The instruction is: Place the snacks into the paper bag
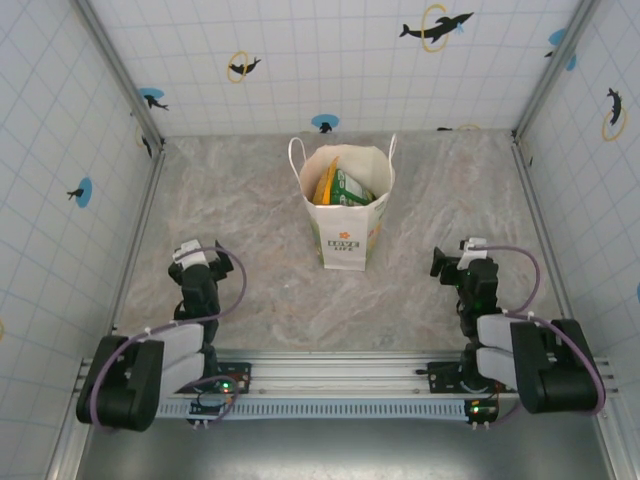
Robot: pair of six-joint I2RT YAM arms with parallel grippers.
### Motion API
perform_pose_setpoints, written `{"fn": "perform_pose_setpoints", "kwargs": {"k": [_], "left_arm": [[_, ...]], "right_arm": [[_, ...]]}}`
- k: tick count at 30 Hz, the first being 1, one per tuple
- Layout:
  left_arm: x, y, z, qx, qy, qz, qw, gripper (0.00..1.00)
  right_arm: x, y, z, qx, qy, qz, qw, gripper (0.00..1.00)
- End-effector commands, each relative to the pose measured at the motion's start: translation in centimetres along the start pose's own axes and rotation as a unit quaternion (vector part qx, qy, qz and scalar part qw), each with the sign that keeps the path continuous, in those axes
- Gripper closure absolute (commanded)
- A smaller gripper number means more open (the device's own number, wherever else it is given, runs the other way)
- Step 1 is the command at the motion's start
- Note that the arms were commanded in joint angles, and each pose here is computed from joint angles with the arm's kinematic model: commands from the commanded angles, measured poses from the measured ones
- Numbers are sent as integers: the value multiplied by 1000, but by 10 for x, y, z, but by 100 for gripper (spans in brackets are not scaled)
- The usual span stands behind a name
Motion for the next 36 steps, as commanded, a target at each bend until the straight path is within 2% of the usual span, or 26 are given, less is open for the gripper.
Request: {"fn": "perform_pose_setpoints", "kwargs": {"k": [1, 3, 5, 8, 9, 10, 12, 13, 16, 19, 27, 30, 32, 34, 36], "left_arm": [[-22, -19, 11, -7, 17, -19, 1000, 2], [-20, -12, 7, -17, 44, -13, 999, 2], [-16, -12, 7, -25, 58, -31, 998, 2], [-25, -14, 15, -22, 26, -27, 999, 2], [-15, -14, 17, -13, 18, -60, 998, 2], [-15, -13, 17, -14, 16, -58, 998, 2], [-27, 1, 19, 5, 11, 2, 1000, 2], [-23, 13, 20, 21, 1, 5, 1000, 2], [-28, 16, 19, 20, 7, 26, 999, 2], [-28, 16, 20, 20, 7, 25, 999, 2], [-28, 15, 19, 20, 8, 25, 999, 2], [-27, 16, 19, 18, 8, 23, 1000, 2], [-27, 16, 19, 19, 8, 23, 1000, 2], [-27, 16, 19, 19, 8, 23, 1000, 2], [-27, 16, 19, 19, 8, 23, 1000, 2]], "right_arm": [[24, 1, 0, -8, -14, -73, 997, 2], [28, 4, 2, -5, -24, -78, 997, 2], [29, 4, 5, 7, -45, -91, 995, 2], [31, 9, 2, -11, -49, -84, 995, 2], [31, 11, 1, -15, -51, -78, 996, 2], [30, 12, 1, -16, -54, -71, 996, 2], [28, 11, 1, -16, -54, -66, 996, 2], [26, 10, 0, -17, -52, -63, 997, 2], [18, 8, -1, -20, -41, -45, 998, 2], [7, 2, -4, -23, -35, -37, 998, 2], [-4, -4, -8, -21, -44, -76, 996, 1], [-8, 6, -11, -41, -34, -36, 998, 1], [-5, 10, -14, -47, -24, -41, 998, 1], [-7, 14, -17, -43, -8, -21, 999, 1], [-5, 13, -17, -41, -8, -32, 999, 1]]}}
Point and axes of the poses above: each hand's point on the last joint's axis, 136 mm out from that joint toward the fingers, its own y axis out along the fingers, its own z axis along the line the jaws close on, x = y × z, the point moved 8 cm from there along -y, back along the fingers, and after that the axes turned 6 degrees about y, right-handed, at the moved point
